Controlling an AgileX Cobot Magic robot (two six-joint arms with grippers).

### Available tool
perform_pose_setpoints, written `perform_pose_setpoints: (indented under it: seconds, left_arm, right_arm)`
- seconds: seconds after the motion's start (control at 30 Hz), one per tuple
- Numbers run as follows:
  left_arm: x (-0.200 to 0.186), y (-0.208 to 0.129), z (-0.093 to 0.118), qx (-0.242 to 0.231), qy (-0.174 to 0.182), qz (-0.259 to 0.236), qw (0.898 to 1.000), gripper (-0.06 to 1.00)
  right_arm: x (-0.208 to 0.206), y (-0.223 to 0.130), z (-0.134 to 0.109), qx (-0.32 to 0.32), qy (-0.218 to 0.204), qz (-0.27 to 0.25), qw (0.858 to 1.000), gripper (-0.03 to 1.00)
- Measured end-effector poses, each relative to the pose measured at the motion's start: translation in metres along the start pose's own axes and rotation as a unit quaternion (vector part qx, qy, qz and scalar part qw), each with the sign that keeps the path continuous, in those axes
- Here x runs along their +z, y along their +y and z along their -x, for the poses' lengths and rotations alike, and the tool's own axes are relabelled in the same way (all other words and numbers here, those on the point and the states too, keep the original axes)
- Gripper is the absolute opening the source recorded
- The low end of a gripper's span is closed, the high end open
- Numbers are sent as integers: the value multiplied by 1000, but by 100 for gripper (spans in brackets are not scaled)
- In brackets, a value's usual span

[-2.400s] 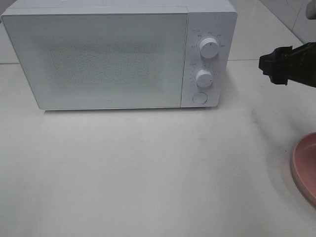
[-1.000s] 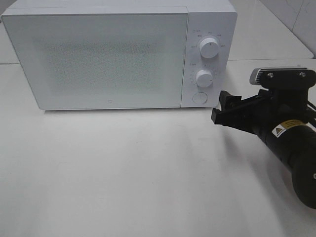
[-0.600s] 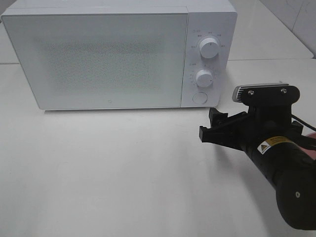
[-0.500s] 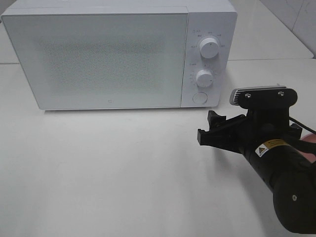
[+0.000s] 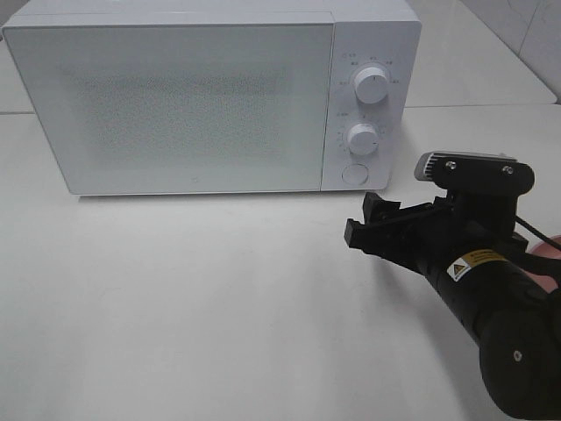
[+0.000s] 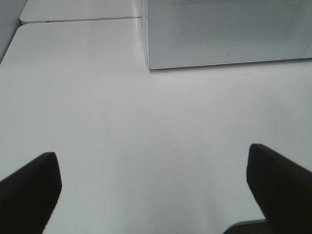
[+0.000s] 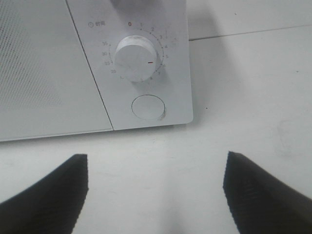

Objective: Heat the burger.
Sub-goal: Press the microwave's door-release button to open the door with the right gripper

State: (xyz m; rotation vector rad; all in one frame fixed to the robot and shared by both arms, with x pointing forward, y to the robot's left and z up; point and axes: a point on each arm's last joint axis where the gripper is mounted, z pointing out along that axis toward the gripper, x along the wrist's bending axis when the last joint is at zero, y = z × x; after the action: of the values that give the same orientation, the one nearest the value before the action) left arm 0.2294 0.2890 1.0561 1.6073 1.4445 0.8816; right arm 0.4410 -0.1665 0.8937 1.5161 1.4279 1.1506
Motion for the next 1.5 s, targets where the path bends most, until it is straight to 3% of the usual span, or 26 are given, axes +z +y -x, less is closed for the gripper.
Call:
perform_pose_setpoints:
  seconds: [0.03,0.1,0.2,0.27,0.33,0.37,0.4,0.43,0.47,0.5,0.53,0.57,0.63,0.67,0.73,0.77,0.8,0.83,0.87,0.9,0.93,1.0,1.2,1.5]
  left_arm:
    - [0,0,0,0,0,0,1000,96]
    - [0,0,0,0,0,0,1000,96]
    - [0,0,0,0,0,0,1000,96]
    - [0,0,0,0,0,0,1000,96]
    - [0,0,0,0,0,0,1000,96]
    - [0,0,0,0,0,0,1000,96]
    - [0,0,0,0,0,0,1000,96]
    - [0,0,0,0,0,0,1000,96]
    - [0,0,0,0,0,0,1000,96]
    - [0,0,0,0,0,0,1000,96]
    - [0,0,0,0,0,0,1000,96]
    - [0,0,0,0,0,0,1000,96]
    - [0,0,0,0,0,0,1000,96]
    - [0,0,0,0,0,0,1000,96]
    - [0,0,0,0,0,0,1000,96]
    - [0,0,0,0,0,0,1000,96]
    - [0,0,0,0,0,0,1000,96]
    - [0,0,0,0,0,0,1000,96]
    - [0,0,0,0,0,0,1000,96]
    - [0,0,0,0,0,0,1000,96]
    - [0,0,0,0,0,0,1000,96]
    - [0,0,0,0,0,0,1000,96]
    - [0,0,0,0,0,0,1000,96]
    - [0,0,0,0,0,0,1000,96]
  right_arm:
    - [0,0,0,0,0,0,1000,75]
    - [0,0,0,71,0,0,997,75]
    - [0,0,0,95,0,0,995,75]
    - [0,0,0,195,0,0,981,74]
    - [0,0,0,224,0,0,975,73]
    - [0,0,0,276,0,0,961,71]
    - [0,0,0,276,0,0,961,71]
    - [0,0,0,305,0,0,952,70]
    - [0,0,0,358,0,0,934,67]
    - [0,0,0,358,0,0,934,67]
    - [0,0,0,399,0,0,917,64]
    - [0,0,0,399,0,0,917,64]
    - [0,0,0,449,0,0,894,59]
    - [0,0,0,449,0,0,894,59]
    - [0,0,0,494,0,0,869,53]
    - [0,0,0,494,0,0,869,53]
    - [0,0,0,526,0,0,851,49]
    - [0,0,0,541,0,0,841,47]
    - [0,0,0,541,0,0,841,47]
    - [0,0,0,566,0,0,825,43]
    - [0,0,0,566,0,0,825,43]
    - [0,0,0,593,0,0,805,34]
    - [0,0,0,623,-1,1,782,19]
    - [0,0,0,659,-1,1,752,7]
